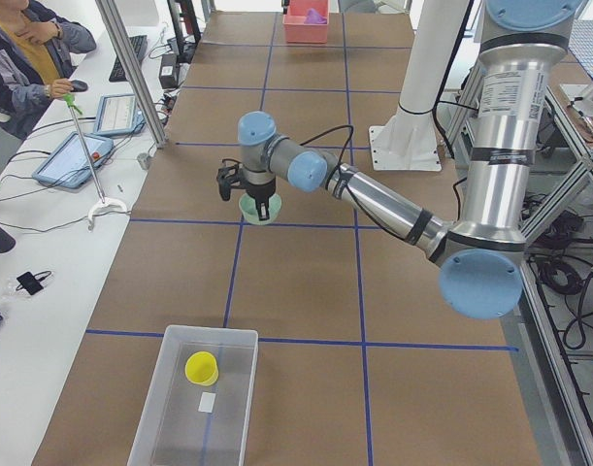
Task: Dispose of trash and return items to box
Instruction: 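Lift the green bowl with the left gripper and carry it off the table, then lower the green bowl into the clear bin with the left gripper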
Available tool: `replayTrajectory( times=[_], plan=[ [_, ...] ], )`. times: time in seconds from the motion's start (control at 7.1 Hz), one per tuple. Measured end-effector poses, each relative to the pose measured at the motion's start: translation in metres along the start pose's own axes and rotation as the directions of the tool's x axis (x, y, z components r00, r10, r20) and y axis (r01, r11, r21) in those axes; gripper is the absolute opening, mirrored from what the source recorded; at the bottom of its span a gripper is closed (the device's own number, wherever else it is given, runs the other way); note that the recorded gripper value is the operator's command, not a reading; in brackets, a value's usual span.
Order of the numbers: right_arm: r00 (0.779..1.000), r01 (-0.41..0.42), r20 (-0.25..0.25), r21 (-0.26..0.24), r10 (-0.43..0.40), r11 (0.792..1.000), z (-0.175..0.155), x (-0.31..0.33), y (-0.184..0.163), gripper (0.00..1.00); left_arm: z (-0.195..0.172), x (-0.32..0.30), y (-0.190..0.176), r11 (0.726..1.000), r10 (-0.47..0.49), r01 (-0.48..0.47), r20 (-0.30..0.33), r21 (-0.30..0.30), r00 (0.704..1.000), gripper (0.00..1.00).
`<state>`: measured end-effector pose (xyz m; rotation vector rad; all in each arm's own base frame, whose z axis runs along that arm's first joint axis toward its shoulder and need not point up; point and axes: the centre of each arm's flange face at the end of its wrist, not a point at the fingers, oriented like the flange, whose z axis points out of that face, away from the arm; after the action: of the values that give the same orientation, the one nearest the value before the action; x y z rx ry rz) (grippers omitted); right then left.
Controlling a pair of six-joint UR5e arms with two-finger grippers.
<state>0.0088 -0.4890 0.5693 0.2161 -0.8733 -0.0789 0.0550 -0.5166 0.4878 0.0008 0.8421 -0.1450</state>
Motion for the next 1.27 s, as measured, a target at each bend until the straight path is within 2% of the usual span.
replayTrajectory(
  times=[0.14, 0.28, 0.42, 0.56, 0.7, 0.99, 1.13, 1.27],
  plan=[
    [1.000, 0.004, 0.003, 0.000, -0.004, 1.000, 0.000, -0.003, 0.000, 1.00, -0.001, -0.097, -0.040, 0.998, 0.056, -0.056, -0.020, -0.014, 0.998, 0.00],
    [1.000, 0.007, 0.005, 0.004, -0.007, 1.000, -0.002, -0.007, -0.001, 1.00, 0.001, -0.187, -0.077, 0.997, 0.071, -0.072, -0.036, -0.028, 0.997, 0.00],
    [1.000, 0.008, 0.004, 0.007, -0.008, 1.000, -0.003, -0.009, -0.001, 1.00, 0.008, -0.251, -0.102, 0.998, 0.045, -0.047, -0.031, -0.048, 0.998, 0.00],
    [1.000, 0.008, 0.002, 0.008, -0.008, 1.000, -0.004, -0.010, -0.001, 1.00, 0.020, -0.296, -0.114, 0.998, -0.014, 0.015, 0.008, -0.057, 1.000, 0.00],
    [1.000, 0.008, 0.001, 0.008, -0.008, 1.000, -0.004, -0.010, -0.001, 1.00, 0.034, -0.326, -0.117, 0.994, -0.105, 0.107, 0.045, -0.032, 0.993, 0.00],
    [1.000, 0.007, 0.001, 0.007, -0.007, 1.000, -0.003, -0.009, 0.000, 1.00, 0.057, -0.361, -0.110, 0.953, -0.302, 0.301, 0.064, 0.023, 0.951, 0.00],
    [1.000, 0.006, 0.001, 0.006, -0.006, 1.000, -0.003, -0.009, 0.001, 1.00, 0.062, -0.369, -0.107, 0.924, -0.383, 0.381, 0.065, 0.039, 0.922, 0.00],
    [1.000, 0.006, 0.001, 0.006, -0.006, 1.000, -0.003, -0.008, 0.001, 1.00, 0.065, -0.374, -0.104, 0.883, -0.470, 0.467, 0.062, 0.053, 0.881, 0.00]
  ],
)
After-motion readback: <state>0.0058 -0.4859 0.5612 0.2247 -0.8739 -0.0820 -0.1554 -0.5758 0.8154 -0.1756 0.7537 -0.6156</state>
